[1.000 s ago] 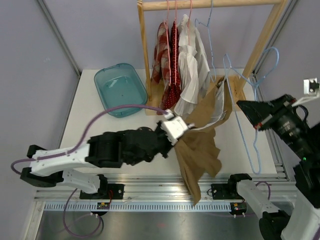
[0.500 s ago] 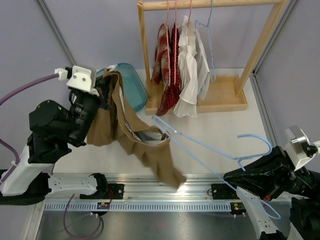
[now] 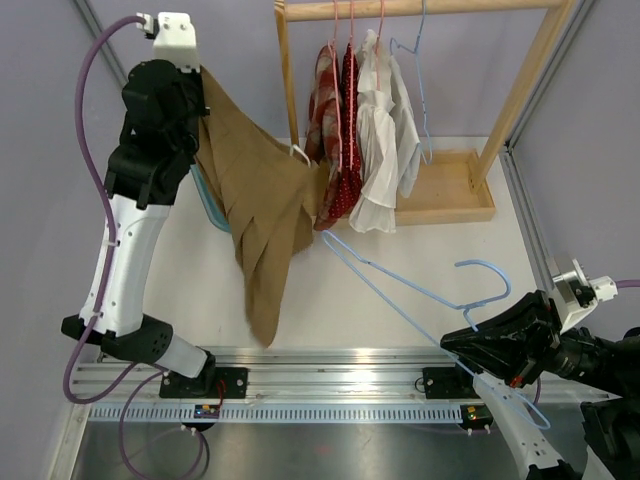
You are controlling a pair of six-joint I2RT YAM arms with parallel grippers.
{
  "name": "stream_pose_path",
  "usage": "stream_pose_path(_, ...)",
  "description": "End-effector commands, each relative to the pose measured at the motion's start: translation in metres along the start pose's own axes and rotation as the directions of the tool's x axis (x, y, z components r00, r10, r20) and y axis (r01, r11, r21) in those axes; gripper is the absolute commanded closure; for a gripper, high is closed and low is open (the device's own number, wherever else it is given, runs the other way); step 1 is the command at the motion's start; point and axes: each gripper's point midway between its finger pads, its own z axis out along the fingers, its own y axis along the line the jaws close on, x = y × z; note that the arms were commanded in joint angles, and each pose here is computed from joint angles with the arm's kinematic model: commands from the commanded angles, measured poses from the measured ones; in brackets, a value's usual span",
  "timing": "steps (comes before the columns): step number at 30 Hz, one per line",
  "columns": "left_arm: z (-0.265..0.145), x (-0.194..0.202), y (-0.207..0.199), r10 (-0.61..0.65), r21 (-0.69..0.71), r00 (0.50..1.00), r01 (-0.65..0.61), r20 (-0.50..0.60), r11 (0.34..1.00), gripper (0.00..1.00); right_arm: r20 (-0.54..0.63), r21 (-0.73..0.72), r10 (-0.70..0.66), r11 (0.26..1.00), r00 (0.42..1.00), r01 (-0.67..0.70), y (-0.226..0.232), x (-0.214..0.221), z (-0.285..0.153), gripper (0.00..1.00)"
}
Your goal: Remove the skirt from the hanger
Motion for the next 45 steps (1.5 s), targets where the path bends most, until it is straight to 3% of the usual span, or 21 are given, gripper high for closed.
stream_pose_path(1,-0.016,-0.072,0.04,-0.151,-0.031,0.965,0.161,0.215,0.986,1.0,0.008,0.119,-0.062,0.991,0.998,0.06,-0.021,0.006,-0.008,1.0)
stream_pose_path(5,0.003,-0.083,0.053,-0.169,-0.056,0.948,0.191,0.27,0.98,1.0,-0.001,0.156,-0.066,0.986,0.998,0.066,-0.033,0.005,-0.007,1.0)
stream_pose_path(9,0.03,-0.088,0.046,-0.229,0.011,0.929,0.236,0.292,0.972,1.0,-0.008,0.178,-0.07,0.981,0.997,0.071,-0.042,0.002,-0.006,1.0)
stream_pose_path(13,0.073,-0.06,0.026,-0.235,0.048,0.944,0.23,0.232,0.972,1.0,0.0,0.267,-0.081,0.961,0.997,0.078,-0.059,-0.003,-0.008,1.0)
stream_pose_path(17,0.13,0.002,0.002,-0.238,0.063,0.965,0.232,0.107,0.971,1.0,0.04,0.462,-0.104,0.884,0.994,0.074,-0.092,-0.021,-0.018,1.0)
stream_pose_path(21,0.181,0.068,-0.027,-0.249,0.12,0.968,0.251,-0.035,0.96,1.0,0.059,0.516,-0.129,0.853,0.99,0.081,-0.106,-0.036,-0.017,1.0)
stream_pose_path(25,0.203,0.101,-0.04,-0.265,0.146,0.959,0.277,-0.095,0.95,0.93,0.111,0.567,-0.171,0.82,0.979,0.079,-0.114,-0.054,-0.021,1.0)
stream_pose_path(27,0.209,0.114,-0.043,-0.273,0.139,0.955,0.288,-0.118,0.948,0.79,0.134,0.595,-0.195,0.8,0.972,0.079,-0.119,-0.065,-0.022,1.0)
stream_pose_path(28,0.214,0.124,-0.044,-0.275,0.128,0.952,0.292,-0.137,0.948,0.47,0.139,0.603,-0.204,0.793,0.969,0.08,-0.12,-0.069,-0.023,1.0)
stream_pose_path(30,0.217,0.143,-0.037,-0.308,0.064,0.935,0.323,-0.174,0.944,0.02,0.15,0.632,-0.206,0.772,0.967,0.067,-0.131,-0.079,-0.021,1.0)
stream_pose_path(33,0.214,0.166,-0.03,-0.344,-0.009,0.903,0.353,-0.258,0.935,0.01,0.176,0.71,-0.216,0.704,0.96,0.028,-0.156,-0.098,-0.024,1.0)
stream_pose_path(37,0.178,0.199,-0.026,-0.366,-0.091,0.838,0.362,-0.404,0.928,0.01,0.216,0.798,-0.247,0.602,0.945,-0.025,-0.194,-0.13,-0.024,1.0)
stream_pose_path(38,0.155,0.174,-0.016,-0.387,-0.097,0.847,0.379,-0.366,0.92,0.01,0.226,0.821,-0.259,0.57,0.939,-0.041,-0.203,-0.138,-0.026,1.0)
stream_pose_path(39,0.128,0.176,-0.016,-0.407,-0.098,0.831,0.401,-0.379,0.911,0.01,0.23,0.829,-0.264,0.557,0.937,-0.046,-0.217,-0.15,-0.019,1.0)
stream_pose_path(40,0.127,0.203,-0.02,-0.396,-0.114,0.813,0.387,-0.427,0.915,0.01,0.227,0.83,-0.268,0.556,0.936,-0.042,-0.224,-0.156,-0.014,1.0)
stream_pose_path(42,0.086,0.183,-0.02,-0.421,-0.073,0.814,0.43,-0.4,0.9,0.01,0.23,0.854,-0.288,0.517,0.929,-0.051,-0.25,-0.175,-0.005,1.0)
stream_pose_path(44,0.052,0.22,-0.031,-0.378,-0.063,0.795,0.398,-0.475,0.915,0.01,0.221,0.877,-0.305,0.477,0.926,-0.053,-0.277,-0.192,0.004,1.0)
stream_pose_path(45,0.026,0.205,-0.027,-0.387,-0.045,0.809,0.411,-0.443,0.91,0.01,0.214,0.885,-0.325,0.464,0.921,-0.042,-0.285,-0.202,0.008,1.0)
